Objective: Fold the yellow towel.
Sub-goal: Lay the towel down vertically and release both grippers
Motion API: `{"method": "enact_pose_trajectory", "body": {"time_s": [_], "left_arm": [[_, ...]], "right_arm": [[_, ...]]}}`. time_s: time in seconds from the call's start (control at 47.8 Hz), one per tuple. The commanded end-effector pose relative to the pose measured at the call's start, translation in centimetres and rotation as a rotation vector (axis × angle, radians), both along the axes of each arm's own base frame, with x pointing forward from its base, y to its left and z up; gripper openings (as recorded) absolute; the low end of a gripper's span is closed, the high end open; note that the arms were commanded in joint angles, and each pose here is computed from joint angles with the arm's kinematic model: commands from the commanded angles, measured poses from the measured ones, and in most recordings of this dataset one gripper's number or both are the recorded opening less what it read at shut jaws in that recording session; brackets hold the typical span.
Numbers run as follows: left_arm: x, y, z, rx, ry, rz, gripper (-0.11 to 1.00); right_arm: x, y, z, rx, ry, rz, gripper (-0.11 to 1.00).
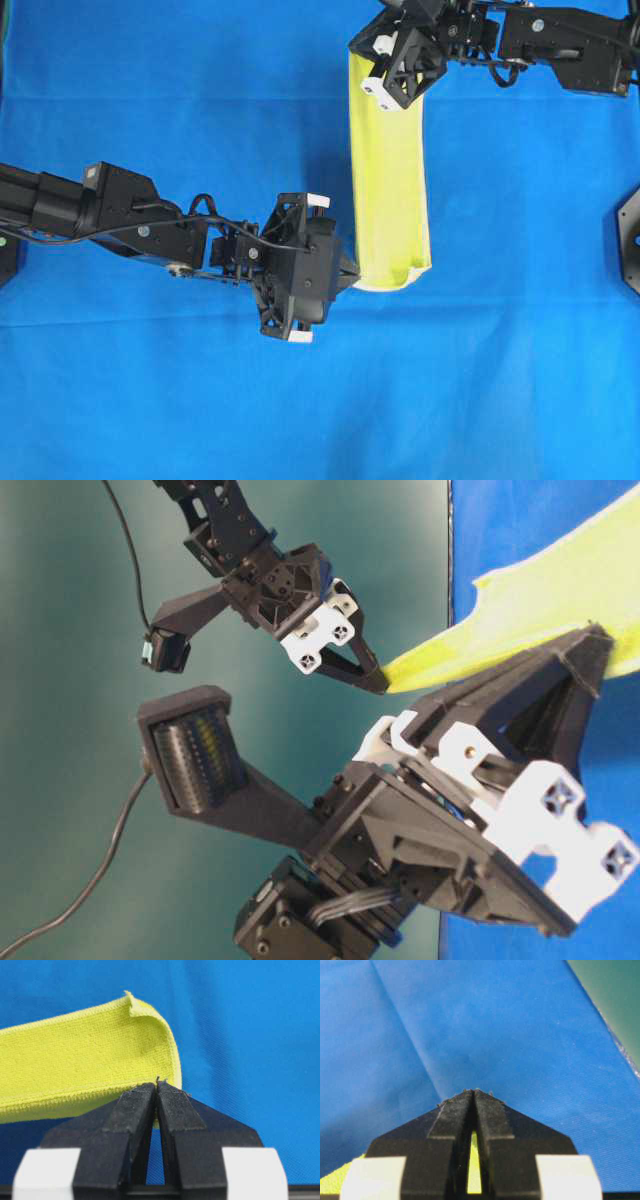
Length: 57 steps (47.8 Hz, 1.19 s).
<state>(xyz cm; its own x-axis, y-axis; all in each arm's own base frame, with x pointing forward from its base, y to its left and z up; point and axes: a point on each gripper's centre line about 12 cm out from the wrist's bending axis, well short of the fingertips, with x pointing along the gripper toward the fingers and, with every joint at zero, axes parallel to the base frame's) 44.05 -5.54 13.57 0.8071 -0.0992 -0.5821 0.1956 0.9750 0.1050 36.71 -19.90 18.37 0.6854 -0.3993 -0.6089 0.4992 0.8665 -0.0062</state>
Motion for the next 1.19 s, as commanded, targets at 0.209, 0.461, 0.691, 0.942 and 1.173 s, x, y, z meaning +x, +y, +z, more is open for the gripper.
{"method": "enact_pose_trajectory", "body": {"time_s": [0.209, 0.461, 0.691, 0.942, 1.173], "left_arm": [[0.0, -1.4, 2.0, 0.003, -0.055, -0.038, 0.03], [0.0, -1.3, 2.0, 0.019, -0.057, -0.047, 0.37], [-0.2, -1.1, 2.4, 0.042, -0.046, -0.058, 0.61], [-2.0, -0.8, 4.3, 0.053, 0.007, -0.064, 0.60], [-5.4, 0.0, 6.8, 0.051, -0.007, -0.059, 0.60]], "right_arm": [[0.2, -0.6, 1.0, -0.022, -0.026, -0.003, 0.02], [0.5, -0.6, 0.1, -0.028, -0.012, 0.020, 0.12], [0.7, -0.5, 0.5, -0.048, -0.026, 0.040, 0.62], [-0.1, -0.3, 2.9, -0.073, -0.057, 0.029, 0.56], [-2.1, 0.8, 5.8, -0.104, -0.107, 0.023, 0.56]]}}
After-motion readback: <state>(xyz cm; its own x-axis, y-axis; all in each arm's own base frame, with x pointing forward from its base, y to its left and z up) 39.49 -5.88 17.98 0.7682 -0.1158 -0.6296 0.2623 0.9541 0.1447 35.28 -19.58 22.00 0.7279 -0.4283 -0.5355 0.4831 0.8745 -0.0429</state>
